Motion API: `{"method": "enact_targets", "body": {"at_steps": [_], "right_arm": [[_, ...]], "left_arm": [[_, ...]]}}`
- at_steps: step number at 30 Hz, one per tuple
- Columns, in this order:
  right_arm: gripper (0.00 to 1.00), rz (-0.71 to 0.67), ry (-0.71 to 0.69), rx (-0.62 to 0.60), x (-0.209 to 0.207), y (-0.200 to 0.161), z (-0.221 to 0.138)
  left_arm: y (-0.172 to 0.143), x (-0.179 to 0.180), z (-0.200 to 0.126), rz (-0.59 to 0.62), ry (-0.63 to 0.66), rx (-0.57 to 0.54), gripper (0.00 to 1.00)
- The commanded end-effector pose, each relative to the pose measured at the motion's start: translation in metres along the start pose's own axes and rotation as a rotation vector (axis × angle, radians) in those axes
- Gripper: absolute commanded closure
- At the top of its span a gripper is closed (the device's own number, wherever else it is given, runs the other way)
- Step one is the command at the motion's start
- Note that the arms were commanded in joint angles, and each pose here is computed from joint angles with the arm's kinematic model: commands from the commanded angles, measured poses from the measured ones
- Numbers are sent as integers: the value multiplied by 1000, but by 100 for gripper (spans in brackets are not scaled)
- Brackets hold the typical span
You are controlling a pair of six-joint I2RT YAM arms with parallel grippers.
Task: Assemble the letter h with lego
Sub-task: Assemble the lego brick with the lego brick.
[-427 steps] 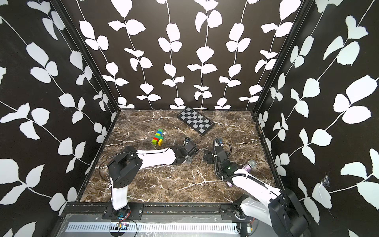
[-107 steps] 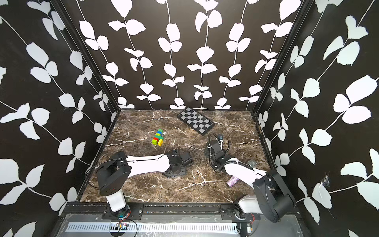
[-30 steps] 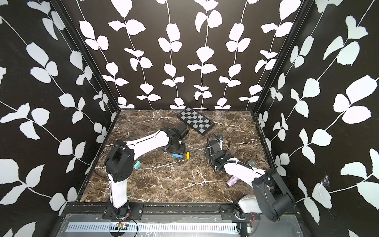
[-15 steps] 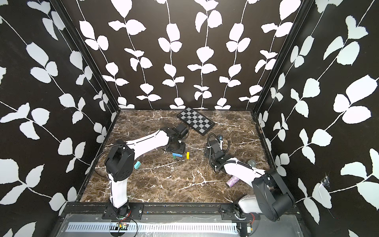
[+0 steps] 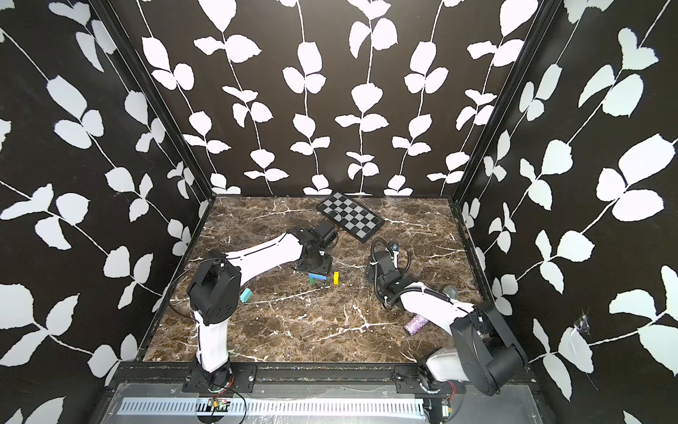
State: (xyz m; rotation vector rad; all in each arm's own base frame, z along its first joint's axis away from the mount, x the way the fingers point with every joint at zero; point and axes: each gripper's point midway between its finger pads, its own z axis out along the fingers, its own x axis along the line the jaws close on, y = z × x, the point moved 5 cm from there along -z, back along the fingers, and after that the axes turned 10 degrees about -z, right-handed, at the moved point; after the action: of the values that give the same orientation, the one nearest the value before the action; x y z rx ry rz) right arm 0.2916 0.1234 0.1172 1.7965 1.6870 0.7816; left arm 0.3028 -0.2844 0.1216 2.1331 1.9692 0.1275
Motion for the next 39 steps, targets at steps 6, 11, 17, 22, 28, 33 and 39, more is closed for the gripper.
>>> {"method": "enact_targets", "body": {"at_steps": [6, 11, 17, 22, 28, 33, 39], "right_arm": [[16, 19, 13, -27, 5, 13, 0], [16, 18, 15, -28, 5, 13, -1], [16, 18, 15, -29, 5, 13, -1], [16, 18, 16, -27, 6, 13, 0], [16, 16, 18, -25, 6, 13, 0], [16, 16, 18, -24, 6, 13, 0], [16, 16, 19, -23, 7, 13, 1]], "left_arm": [[-10, 13, 0, -57, 31, 9, 56], [-12, 12, 4, -78, 17, 15, 60], [-14, 13, 8, -108, 20, 13, 60], [-16, 12, 13, -133, 10, 15, 61], [-16, 12, 16, -141, 20, 22, 61], [-18, 8, 20, -142, 14, 37, 61], [-20, 6, 21, -162, 4, 44, 62]]}}
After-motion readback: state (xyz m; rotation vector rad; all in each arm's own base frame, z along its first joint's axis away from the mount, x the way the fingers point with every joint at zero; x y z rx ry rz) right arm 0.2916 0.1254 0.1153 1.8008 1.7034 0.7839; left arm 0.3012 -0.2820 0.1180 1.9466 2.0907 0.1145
